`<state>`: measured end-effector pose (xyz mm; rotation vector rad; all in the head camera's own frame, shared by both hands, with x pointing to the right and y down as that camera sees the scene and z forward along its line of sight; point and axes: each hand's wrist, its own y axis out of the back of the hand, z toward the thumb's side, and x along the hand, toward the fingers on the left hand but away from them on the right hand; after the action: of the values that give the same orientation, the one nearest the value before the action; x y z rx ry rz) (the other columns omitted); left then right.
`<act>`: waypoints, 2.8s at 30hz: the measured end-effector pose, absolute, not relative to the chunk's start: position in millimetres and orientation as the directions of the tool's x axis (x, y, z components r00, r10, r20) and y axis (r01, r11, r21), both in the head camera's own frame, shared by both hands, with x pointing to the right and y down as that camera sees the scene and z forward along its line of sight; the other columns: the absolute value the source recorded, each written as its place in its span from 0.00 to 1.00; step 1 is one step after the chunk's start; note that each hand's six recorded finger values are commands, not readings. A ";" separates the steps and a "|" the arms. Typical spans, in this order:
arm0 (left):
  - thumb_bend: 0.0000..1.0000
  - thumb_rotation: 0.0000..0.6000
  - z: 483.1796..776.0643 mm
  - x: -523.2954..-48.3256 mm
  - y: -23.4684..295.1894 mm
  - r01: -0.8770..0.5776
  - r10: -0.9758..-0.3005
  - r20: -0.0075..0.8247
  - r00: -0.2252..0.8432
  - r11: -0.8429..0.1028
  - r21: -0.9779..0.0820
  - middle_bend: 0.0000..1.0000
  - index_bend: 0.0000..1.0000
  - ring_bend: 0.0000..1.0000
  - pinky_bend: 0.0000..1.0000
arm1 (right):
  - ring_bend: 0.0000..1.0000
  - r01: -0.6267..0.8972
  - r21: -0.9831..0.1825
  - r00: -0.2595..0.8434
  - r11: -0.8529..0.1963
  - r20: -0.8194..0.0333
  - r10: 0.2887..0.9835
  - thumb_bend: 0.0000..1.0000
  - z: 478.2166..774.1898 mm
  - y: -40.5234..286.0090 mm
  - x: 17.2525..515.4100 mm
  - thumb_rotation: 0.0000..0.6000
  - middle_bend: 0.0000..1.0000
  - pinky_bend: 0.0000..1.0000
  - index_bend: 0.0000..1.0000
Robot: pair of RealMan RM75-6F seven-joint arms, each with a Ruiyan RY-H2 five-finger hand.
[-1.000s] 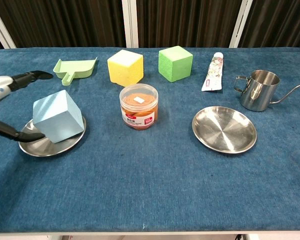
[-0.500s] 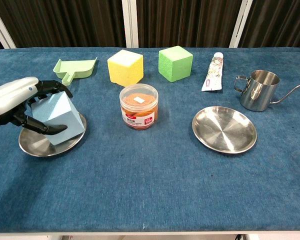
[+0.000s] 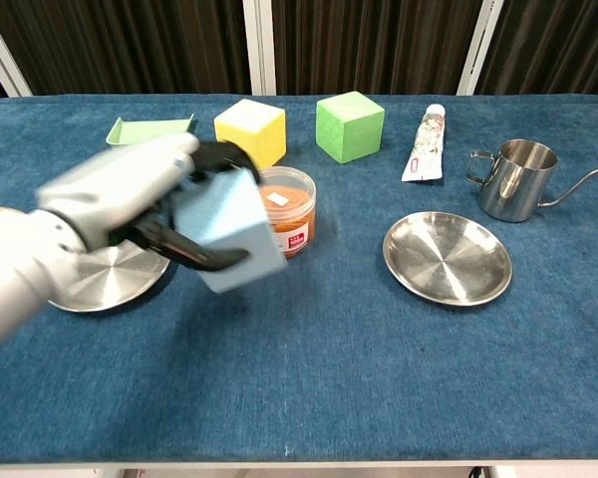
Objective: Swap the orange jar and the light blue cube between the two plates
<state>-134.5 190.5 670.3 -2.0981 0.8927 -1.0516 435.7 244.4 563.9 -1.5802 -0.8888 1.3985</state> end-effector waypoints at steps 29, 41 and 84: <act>0.06 0.94 641.4 -95.3 151.8 -0.305 -0.790 0.376 0.484 -0.555 -0.774 0.09 0.14 0.08 0.27 | 0.00 0.015 -0.911 0.135 -0.412 -0.406 0.904 0.14 556.4 246.5 441.3 0.74 0.00 0.00 0.00; 0.00 0.91 695.0 -101.4 117.3 -0.297 -0.770 0.525 0.364 -0.630 -0.718 0.09 0.14 0.08 0.15 | 0.00 0.015 -0.904 0.145 -0.428 -0.422 0.895 0.14 558.5 246.2 440.2 0.74 0.00 0.00 0.00; 0.34 1.00 655.7 -257.4 133.6 -0.155 -0.816 0.551 0.172 -0.575 -0.803 0.53 0.50 0.59 0.65 | 0.00 0.000 -0.893 0.164 -0.449 -0.443 0.881 0.14 563.3 251.1 431.9 0.74 0.00 0.00 0.00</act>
<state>-257.4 133.6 655.7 -1.8600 0.9160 -1.4366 431.9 251.1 563.3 -1.6426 -0.8584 1.3926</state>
